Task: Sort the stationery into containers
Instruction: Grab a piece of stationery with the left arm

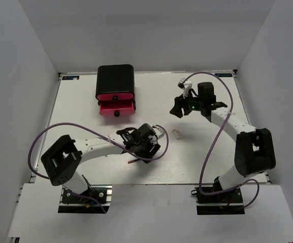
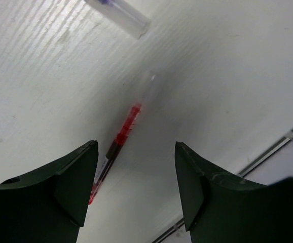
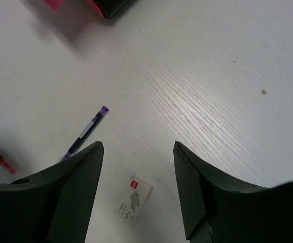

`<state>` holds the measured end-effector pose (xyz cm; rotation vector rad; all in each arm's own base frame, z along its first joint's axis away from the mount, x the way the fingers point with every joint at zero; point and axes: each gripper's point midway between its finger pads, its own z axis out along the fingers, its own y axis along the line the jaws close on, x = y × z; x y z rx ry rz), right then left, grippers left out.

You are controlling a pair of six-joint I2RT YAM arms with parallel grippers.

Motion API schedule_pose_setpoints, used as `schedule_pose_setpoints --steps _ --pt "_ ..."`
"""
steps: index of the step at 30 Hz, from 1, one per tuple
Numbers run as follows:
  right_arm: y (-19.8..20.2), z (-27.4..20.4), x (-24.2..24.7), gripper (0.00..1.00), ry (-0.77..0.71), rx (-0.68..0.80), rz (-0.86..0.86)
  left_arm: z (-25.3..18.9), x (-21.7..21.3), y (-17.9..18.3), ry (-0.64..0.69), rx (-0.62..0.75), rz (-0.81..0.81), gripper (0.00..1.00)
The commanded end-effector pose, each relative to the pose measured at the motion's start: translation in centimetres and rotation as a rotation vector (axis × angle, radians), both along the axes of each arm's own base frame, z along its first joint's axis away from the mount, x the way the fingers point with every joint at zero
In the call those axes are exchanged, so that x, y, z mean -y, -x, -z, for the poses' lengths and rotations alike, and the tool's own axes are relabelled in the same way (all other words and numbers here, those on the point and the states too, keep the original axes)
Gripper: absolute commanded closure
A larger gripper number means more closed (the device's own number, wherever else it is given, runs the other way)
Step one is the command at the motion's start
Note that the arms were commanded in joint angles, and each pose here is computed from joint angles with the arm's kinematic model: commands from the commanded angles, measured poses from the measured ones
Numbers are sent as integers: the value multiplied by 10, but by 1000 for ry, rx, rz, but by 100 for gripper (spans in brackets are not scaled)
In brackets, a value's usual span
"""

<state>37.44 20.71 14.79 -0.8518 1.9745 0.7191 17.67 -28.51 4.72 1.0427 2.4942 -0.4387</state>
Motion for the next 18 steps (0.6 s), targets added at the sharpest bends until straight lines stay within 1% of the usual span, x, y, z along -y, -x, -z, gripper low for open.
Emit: schedule_pose_setpoints --steps 1,3,5,6,7,8,9,10,13,14,16,17,18 --pt "5 -14 2 36 -36 17 -5 0 -4 -17 -59 117 -47 29" --pt "8 -14 2 36 -43 8 -4 8 -8 -20 -94 121 -57 30" --pt "10 -13 3 36 -47 5 -6 11 -7 -16 -94 121 -46 33" --pt "11 -11 4 36 -48 -1 -5 14 -7 -16 -104 115 -45 36" --pt "12 -11 3 36 -51 0 -9 21 -11 -14 -121 105 -44 43" --pt "12 -12 5 36 -52 1 -6 21 -11 -14 -121 105 -44 46" --pt "14 -10 5 36 -51 -4 -7 21 -11 -14 -121 105 -44 46" --pt "15 -9 6 36 -51 -6 -5 23 -8 -12 -121 105 -35 49" --pt "17 -11 6 36 -58 -5 -5 25 -9 -11 -122 105 -34 56" --pt "18 -10 8 36 -59 -7 -3 29 -13 -9 -131 99 -34 60" --pt "20 -10 8 36 -64 -8 -5 31 -15 -7 -139 95 -33 63" --pt "21 -8 9 36 -61 -13 -2 31 -16 -8 -144 101 -37 68" --pt "22 -8 8 36 -62 -14 -5 31 -16 -9 -144 101 -37 71"
